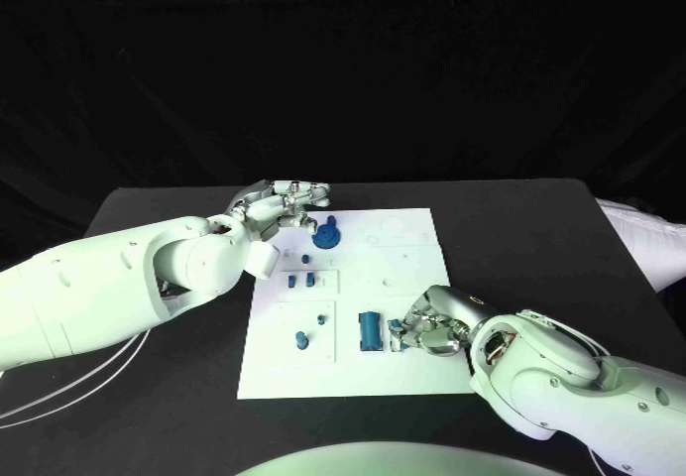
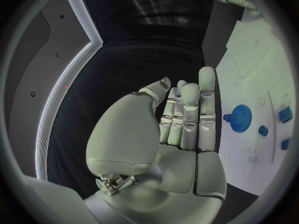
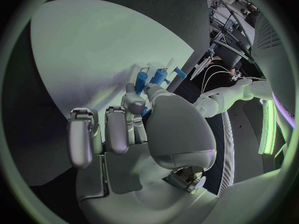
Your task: Assemble the parts on the task board
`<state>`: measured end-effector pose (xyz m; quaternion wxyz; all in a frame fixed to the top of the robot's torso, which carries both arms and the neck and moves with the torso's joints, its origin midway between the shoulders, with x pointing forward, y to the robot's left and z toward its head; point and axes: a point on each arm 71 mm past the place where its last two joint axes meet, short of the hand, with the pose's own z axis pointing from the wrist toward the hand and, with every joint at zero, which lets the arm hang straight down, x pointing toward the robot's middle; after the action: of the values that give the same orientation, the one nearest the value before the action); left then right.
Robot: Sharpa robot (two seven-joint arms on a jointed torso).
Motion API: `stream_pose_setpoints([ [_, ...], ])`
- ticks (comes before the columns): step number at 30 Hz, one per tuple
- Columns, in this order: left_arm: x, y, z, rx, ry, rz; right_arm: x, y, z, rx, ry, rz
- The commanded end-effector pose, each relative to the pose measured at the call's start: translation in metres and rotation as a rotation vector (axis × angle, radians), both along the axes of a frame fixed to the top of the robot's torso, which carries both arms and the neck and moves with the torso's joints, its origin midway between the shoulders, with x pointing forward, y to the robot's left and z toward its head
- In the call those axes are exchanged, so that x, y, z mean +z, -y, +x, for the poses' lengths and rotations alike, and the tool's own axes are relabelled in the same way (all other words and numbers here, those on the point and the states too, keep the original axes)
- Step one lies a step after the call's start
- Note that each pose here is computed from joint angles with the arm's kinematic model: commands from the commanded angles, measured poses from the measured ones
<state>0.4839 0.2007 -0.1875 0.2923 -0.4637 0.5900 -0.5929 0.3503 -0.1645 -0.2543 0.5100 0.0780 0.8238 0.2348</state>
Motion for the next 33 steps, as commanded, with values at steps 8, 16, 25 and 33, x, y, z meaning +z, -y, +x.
stream_pose_setpoints([
  [8, 0.0010, 0.0044, -0.0015, -0.041, 0.004, -0.006, -0.0008, -0.0043, -0.0020, 0.049, 0.004, -0.055],
  [16, 0.0008, 0.0048, -0.0016, -0.045, 0.002, -0.004, 0.0012, -0.0066, -0.0034, 0.052, 0.008, -0.041],
  [25, 0.0004, 0.0053, -0.0014, -0.047, 0.000, 0.000, 0.0026, -0.0066, -0.0031, 0.042, 0.022, -0.027],
  [33, 0.0002, 0.0075, -0.0014, -0.054, -0.001, 0.002, 0.0053, -0.0068, -0.0039, 0.039, 0.039, -0.016],
])
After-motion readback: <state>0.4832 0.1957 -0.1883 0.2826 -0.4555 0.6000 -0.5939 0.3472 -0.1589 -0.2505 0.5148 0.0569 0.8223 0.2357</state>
